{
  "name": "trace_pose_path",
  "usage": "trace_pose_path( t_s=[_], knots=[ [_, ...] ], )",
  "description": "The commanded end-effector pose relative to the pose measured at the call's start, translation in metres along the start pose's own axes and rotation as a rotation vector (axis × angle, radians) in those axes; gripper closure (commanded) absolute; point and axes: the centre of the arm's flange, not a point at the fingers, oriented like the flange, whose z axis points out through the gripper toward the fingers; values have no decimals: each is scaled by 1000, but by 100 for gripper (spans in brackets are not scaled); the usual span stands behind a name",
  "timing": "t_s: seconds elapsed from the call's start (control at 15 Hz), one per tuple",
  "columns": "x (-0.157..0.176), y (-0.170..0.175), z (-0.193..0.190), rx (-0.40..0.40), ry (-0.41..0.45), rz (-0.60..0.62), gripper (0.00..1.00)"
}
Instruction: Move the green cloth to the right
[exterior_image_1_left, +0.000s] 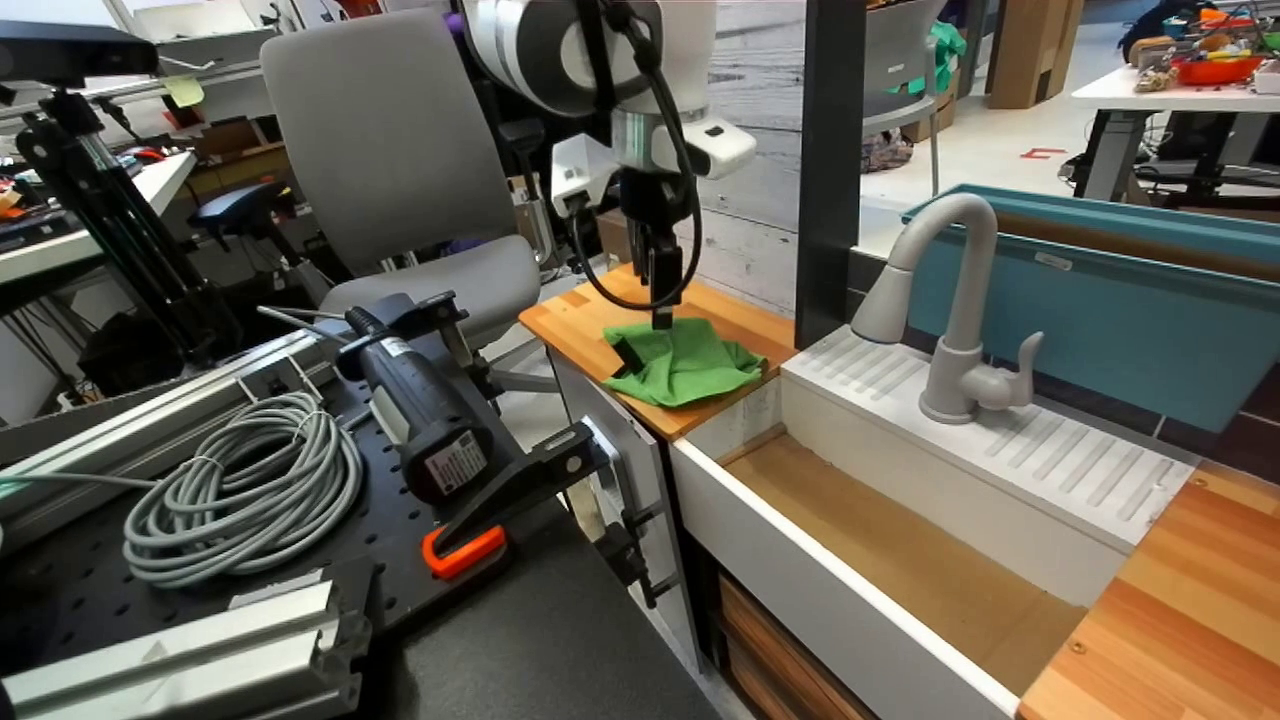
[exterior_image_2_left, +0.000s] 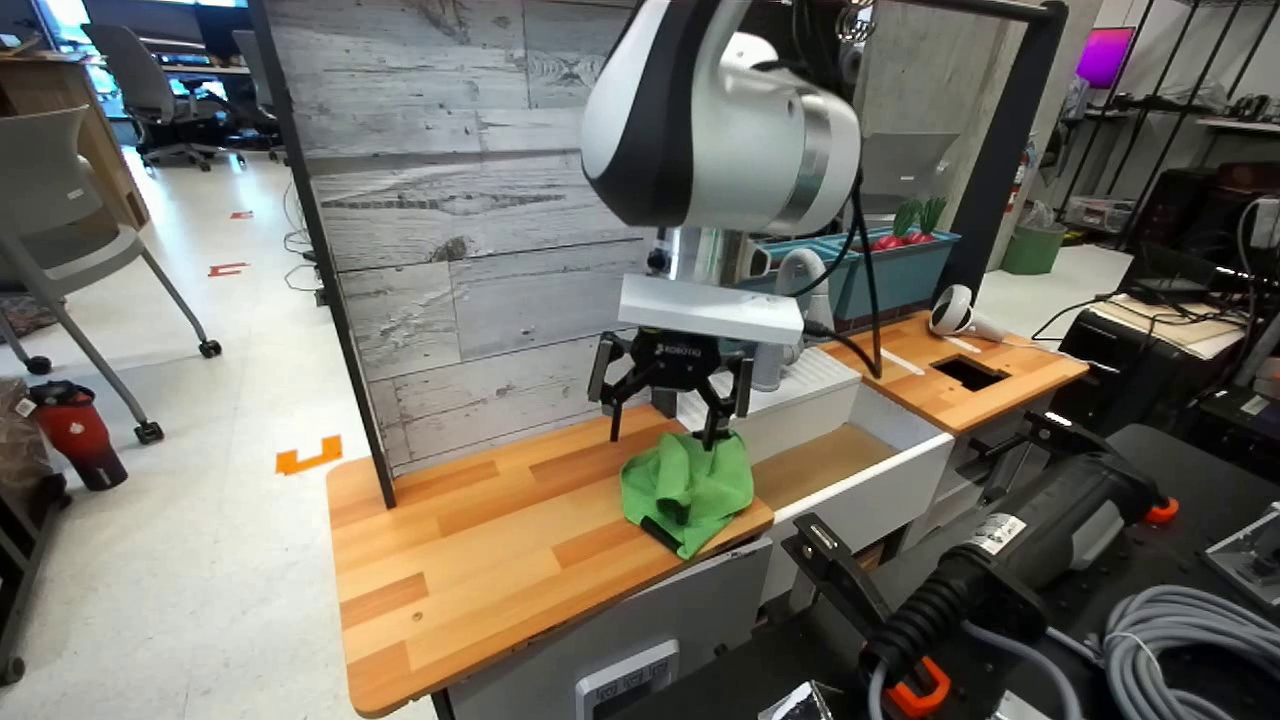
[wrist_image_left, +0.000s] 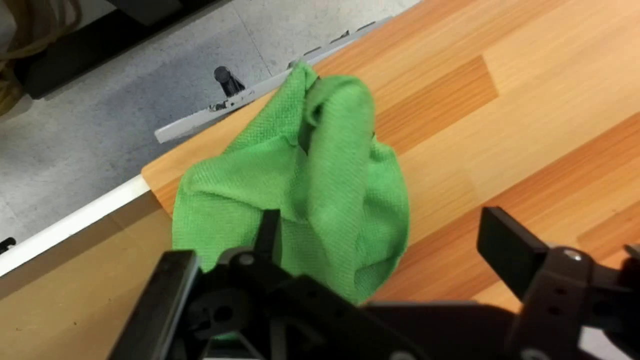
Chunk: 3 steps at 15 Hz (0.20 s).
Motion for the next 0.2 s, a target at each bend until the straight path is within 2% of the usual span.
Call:
trace_pose_path(
  t_s=[0.0, 0.13],
  knots=[
    [-8, 2, -12, 6, -3, -9, 0],
    [-19, 6, -25, 7, -4, -16, 0]
  ],
)
